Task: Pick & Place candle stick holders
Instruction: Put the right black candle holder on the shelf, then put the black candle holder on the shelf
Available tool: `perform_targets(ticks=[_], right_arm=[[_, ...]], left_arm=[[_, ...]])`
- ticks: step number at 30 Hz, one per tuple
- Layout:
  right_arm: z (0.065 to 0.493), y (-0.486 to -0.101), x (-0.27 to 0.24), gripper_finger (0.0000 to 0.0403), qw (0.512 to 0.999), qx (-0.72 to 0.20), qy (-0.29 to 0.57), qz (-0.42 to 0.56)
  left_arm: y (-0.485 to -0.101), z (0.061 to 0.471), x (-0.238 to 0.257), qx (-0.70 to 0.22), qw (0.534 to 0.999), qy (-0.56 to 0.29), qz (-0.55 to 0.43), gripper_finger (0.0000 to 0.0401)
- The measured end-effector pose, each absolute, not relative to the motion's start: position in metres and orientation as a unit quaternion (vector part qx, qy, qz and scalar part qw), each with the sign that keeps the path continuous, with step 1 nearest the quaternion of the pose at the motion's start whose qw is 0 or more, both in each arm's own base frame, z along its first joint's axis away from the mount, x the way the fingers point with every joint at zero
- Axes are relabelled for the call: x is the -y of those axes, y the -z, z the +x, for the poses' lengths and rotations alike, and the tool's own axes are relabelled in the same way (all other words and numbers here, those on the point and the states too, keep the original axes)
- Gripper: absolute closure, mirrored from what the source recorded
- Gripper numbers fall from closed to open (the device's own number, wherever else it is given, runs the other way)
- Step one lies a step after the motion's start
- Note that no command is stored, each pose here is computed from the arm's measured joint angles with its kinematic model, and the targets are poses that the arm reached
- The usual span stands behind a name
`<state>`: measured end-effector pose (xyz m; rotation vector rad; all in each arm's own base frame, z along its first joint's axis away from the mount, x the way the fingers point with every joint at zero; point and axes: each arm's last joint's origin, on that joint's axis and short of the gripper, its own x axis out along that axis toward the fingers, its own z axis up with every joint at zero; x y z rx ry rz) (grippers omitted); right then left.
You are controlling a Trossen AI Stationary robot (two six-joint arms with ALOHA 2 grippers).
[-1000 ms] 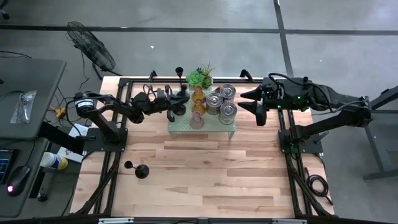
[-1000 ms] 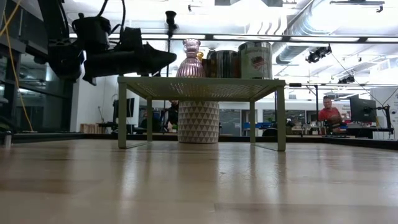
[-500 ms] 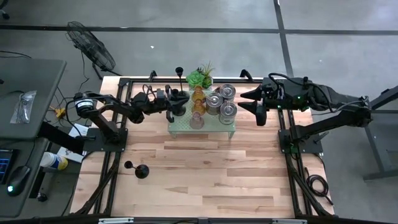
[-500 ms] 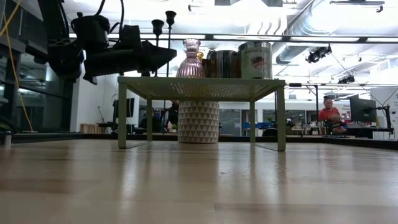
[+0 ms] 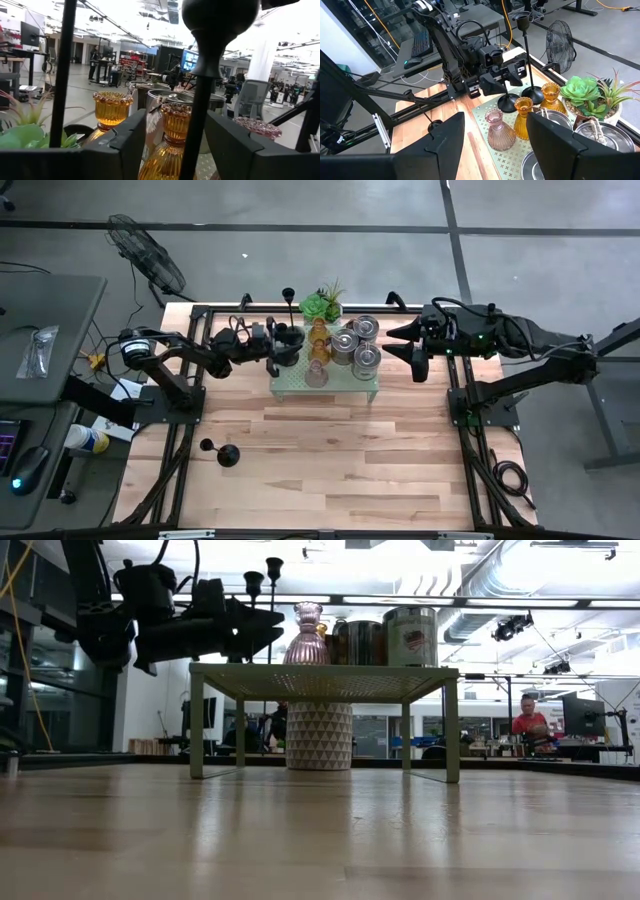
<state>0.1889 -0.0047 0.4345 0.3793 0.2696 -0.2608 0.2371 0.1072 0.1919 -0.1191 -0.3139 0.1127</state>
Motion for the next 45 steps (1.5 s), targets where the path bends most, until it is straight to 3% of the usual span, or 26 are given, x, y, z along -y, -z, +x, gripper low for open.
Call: perform_targets(ticks=[15, 27, 45], right_arm=[[0.189, -0.434, 0.005, 0.0197, 0.965, -0.133, 0.129, 0.188], [0.189, -0.434, 0.005, 0.0197, 0.965, -0.133, 0.129, 0.188], [0.189, -0.434, 0.005, 0.0197, 0.965, -0.133, 0.129, 0.188]], left_arm=[[-0.192, 0.237, -0.106, 0.143, 0.988, -0.032, -0.055, 0.0206], [-0.204, 0.227, -0.101, 0.058, 0.996, -0.052, -0.044, 0.0206], [-0.231, 0.198, -0.088, 0.011, 0.996, -0.087, -0.020, 0.0206]])
